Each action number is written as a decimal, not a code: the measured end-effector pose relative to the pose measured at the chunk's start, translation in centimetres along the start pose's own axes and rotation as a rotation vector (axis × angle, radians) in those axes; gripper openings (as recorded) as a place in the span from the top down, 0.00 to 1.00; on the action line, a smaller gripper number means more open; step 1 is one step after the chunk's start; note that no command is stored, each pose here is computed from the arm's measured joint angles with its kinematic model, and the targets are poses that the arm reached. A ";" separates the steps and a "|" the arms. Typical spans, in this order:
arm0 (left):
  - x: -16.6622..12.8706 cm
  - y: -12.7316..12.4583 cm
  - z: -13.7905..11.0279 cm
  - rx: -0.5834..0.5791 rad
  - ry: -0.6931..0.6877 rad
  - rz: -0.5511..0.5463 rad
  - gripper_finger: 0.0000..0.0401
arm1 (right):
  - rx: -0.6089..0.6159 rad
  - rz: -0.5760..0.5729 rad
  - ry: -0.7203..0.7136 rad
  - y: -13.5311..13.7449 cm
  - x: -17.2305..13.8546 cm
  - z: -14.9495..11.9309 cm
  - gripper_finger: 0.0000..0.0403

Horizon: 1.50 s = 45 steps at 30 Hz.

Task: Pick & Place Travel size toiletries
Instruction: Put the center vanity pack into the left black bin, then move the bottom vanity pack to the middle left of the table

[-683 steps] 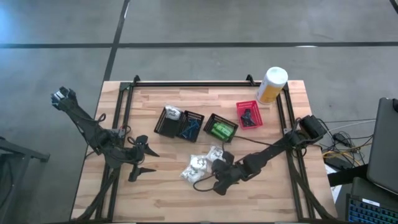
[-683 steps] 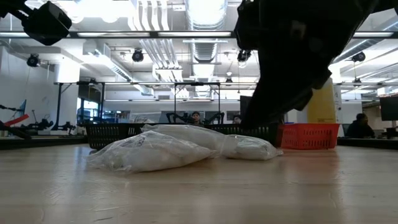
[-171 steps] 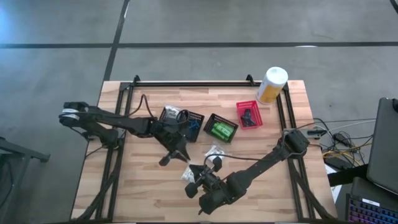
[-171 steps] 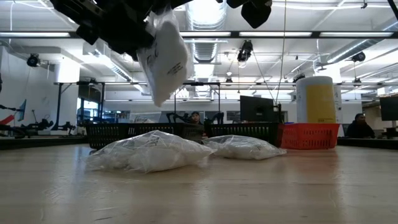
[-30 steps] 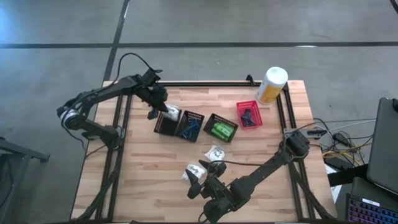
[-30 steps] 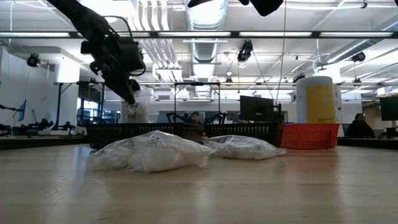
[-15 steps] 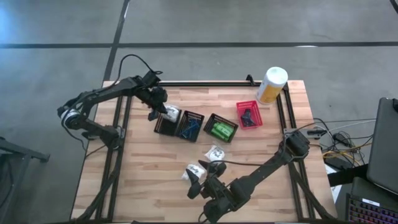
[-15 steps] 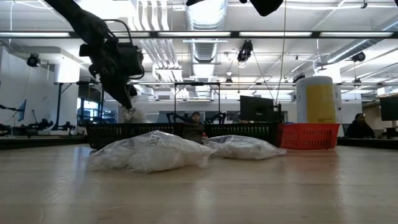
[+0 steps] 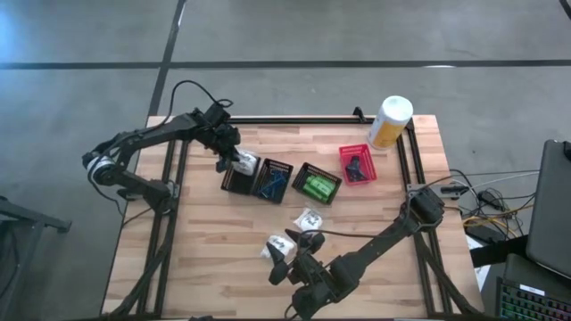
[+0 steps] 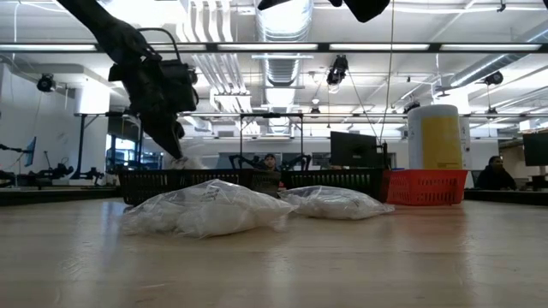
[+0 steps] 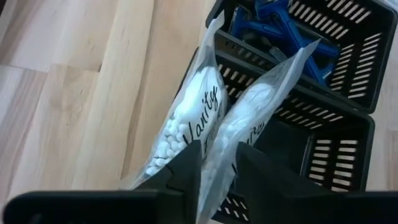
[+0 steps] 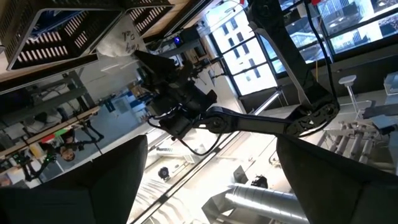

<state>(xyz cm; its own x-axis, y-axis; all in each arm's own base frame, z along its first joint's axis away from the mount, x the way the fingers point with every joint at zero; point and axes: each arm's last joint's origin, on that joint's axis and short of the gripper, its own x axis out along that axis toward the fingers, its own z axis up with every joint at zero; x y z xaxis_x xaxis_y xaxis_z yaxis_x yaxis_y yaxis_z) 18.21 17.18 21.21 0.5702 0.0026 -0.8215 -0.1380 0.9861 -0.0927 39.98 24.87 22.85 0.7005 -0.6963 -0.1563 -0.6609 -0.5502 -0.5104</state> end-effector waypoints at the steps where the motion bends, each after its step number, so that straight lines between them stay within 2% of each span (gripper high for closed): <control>1: 0.0 0.0 0.0 -0.003 -0.001 0.000 0.73 | 0.000 0.000 0.000 0.0 0.0 0.0 0.13; 7: -0.6 -0.2 0.3 -0.031 -0.021 0.014 0.66 | 0.000 0.002 0.001 0.0 0.1 0.0 0.17; 13: -2.4 -1.0 0.5 -0.019 -0.067 0.039 0.63 | 0.000 0.002 0.000 0.0 0.1 0.0 0.19; 19: -5.1 -2.5 0.4 -0.073 -0.136 0.067 0.63 | 0.001 0.005 0.002 0.0 0.3 -0.1 0.16; 23: -6.9 -4.0 0.1 -0.118 -0.188 0.031 0.63 | 0.001 0.009 0.005 0.1 0.5 -0.1 0.12; 29: -8.5 -7.0 -0.2 -0.111 -0.260 -0.151 0.63 | 0.001 0.009 0.005 0.1 0.5 -0.1 0.12; 36: -8.0 -11.4 0.9 0.023 -0.250 -0.289 0.63 | -0.002 0.009 0.004 0.1 0.5 -0.1 0.16; 40: -6.8 -14.7 1.3 0.105 -0.206 -0.310 0.63 | -0.002 0.008 0.005 0.1 0.5 -0.1 0.19; 45: -4.0 -19.3 0.3 0.197 -0.172 -0.292 0.63 | -0.002 0.015 0.025 0.1 0.4 -0.2 0.17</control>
<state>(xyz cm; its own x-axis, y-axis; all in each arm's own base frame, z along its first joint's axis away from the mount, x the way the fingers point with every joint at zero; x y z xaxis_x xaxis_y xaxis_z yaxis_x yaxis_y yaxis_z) 18.79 -1.85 26.48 0.6922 -0.2713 -0.6688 0.1985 0.9625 -0.1849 40.20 24.43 22.88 0.6837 -0.7157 -0.1424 -0.6716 -0.5409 -0.5063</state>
